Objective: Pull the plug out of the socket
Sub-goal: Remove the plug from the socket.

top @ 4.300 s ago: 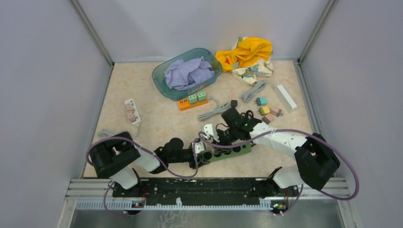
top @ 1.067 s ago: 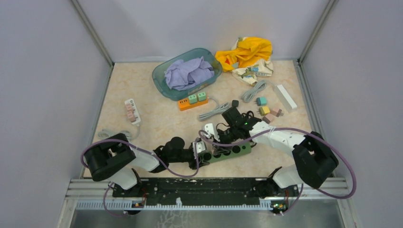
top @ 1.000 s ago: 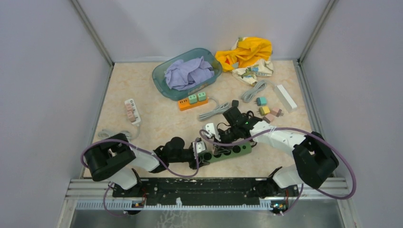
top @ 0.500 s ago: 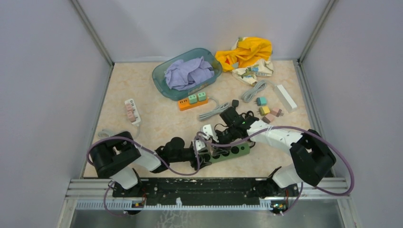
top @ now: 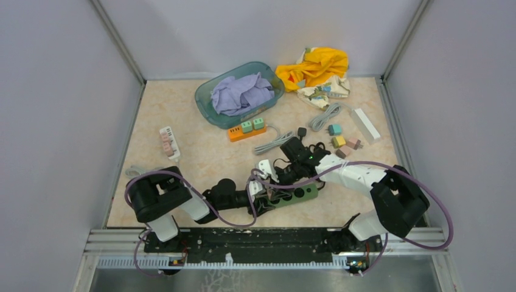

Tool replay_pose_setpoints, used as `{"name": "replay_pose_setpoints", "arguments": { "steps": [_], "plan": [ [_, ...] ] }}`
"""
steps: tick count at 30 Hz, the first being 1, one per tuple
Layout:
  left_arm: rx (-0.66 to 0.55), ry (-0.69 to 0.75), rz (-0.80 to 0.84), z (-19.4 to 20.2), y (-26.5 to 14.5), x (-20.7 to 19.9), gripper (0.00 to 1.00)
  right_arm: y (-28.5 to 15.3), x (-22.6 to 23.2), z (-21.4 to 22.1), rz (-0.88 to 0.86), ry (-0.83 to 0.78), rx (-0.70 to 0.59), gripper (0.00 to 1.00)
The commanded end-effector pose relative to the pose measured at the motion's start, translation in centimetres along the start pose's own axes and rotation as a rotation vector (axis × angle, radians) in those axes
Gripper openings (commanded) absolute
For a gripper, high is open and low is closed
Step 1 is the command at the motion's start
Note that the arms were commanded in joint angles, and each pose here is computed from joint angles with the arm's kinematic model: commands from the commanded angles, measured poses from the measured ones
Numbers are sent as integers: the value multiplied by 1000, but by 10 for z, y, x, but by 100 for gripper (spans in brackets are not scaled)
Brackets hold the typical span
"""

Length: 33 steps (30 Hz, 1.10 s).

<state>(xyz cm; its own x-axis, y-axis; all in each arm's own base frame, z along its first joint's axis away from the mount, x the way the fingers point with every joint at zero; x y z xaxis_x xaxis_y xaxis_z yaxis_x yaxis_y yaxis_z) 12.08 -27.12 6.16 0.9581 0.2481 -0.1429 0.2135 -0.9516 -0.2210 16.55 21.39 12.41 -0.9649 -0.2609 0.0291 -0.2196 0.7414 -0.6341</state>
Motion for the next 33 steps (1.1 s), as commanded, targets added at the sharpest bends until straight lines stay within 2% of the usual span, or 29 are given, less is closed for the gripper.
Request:
{"name": "replay_pose_setpoints", "arguments": {
  "steps": [1,2,4,12,16,17,18,19,21,25,29,33],
  "plan": [
    [-35,19,17,-1,-3,-3,61,-6,-13,-29,24,-81,-82,0],
    [-27,19,15,1,-4,-3,57,-6,-13,-29,26,-84,-81,0],
    [-12,17,11,4,-4,-2,55,-7,-13,-30,28,-87,-82,0],
    [52,14,10,13,-2,-1,62,-8,-12,-31,30,-94,-88,0],
    [56,12,8,14,-2,0,60,-9,-11,-32,22,-100,-95,0],
    [57,12,8,15,-2,-1,58,-9,-10,-32,22,-101,-96,0],
    [57,12,8,15,-2,0,52,-9,-10,-32,21,-103,-99,0],
    [59,12,7,16,-2,0,41,-9,-10,-32,20,-104,-100,0],
    [61,11,7,16,-2,0,28,-10,-9,-33,17,-107,-105,0],
    [75,8,7,18,-1,0,12,-11,-3,-36,-28,-128,-135,0],
    [83,10,10,18,0,0,8,-6,8,-43,-83,-155,-183,0],
    [107,8,17,20,3,1,7,-4,-4,-46,13,-105,-143,0]
  ]
}}
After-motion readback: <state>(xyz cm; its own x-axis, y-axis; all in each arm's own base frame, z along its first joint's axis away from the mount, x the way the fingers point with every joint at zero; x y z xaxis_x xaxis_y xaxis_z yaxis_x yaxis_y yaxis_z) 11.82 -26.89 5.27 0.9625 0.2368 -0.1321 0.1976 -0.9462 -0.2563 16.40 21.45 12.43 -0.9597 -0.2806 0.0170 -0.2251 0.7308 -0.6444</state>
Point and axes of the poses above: each gripper's point midway between its finger pads, its own y axis out along the fingers, its own x axis along the line the jaws close on, z = x × y, the point moved 8 cm from there along -y, back along the fingers, and after that the axes turned 4 degrees about -y, right-handed, at the moved point
